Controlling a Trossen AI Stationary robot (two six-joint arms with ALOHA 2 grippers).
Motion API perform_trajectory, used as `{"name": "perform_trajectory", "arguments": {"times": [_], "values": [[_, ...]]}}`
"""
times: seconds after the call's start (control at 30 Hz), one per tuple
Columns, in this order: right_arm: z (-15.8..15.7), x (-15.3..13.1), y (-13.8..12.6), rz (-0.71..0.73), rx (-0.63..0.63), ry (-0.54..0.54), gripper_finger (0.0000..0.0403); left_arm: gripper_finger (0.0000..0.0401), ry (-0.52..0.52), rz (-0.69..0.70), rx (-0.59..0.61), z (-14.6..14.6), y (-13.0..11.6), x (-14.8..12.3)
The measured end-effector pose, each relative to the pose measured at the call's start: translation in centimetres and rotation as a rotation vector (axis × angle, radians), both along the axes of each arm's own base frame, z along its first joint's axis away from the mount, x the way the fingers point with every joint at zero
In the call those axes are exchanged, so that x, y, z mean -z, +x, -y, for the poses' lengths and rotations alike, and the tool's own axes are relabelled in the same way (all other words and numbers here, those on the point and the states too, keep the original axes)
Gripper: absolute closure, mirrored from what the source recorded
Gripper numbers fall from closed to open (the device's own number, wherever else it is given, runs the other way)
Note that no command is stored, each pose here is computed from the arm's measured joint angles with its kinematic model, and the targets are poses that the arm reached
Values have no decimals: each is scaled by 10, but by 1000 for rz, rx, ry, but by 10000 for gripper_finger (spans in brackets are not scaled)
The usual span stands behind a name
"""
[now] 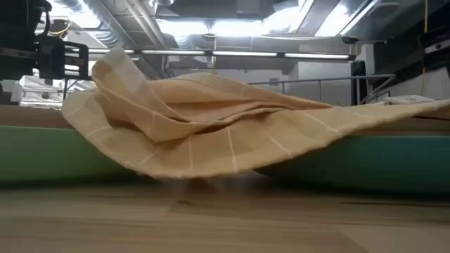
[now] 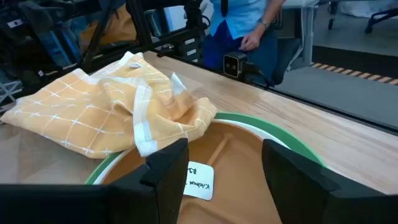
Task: Sort dishes
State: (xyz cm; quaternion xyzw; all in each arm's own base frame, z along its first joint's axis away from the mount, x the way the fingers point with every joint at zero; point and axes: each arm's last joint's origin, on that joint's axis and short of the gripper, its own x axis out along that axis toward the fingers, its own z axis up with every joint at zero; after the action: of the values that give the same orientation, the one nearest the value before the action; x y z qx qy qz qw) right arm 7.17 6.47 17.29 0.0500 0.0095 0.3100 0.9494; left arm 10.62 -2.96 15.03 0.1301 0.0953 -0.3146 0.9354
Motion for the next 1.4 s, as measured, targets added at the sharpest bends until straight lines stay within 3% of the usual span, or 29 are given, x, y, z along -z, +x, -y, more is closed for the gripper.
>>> {"name": "perform_trajectory", "arguments": {"times": [1.23,1.4], "values": [[0,0,0,30,2,-37,251,208,0,0,0,0,0,0],[0,-2,0,39,5,8,251,208,0,0,0,0,0,0]]}}
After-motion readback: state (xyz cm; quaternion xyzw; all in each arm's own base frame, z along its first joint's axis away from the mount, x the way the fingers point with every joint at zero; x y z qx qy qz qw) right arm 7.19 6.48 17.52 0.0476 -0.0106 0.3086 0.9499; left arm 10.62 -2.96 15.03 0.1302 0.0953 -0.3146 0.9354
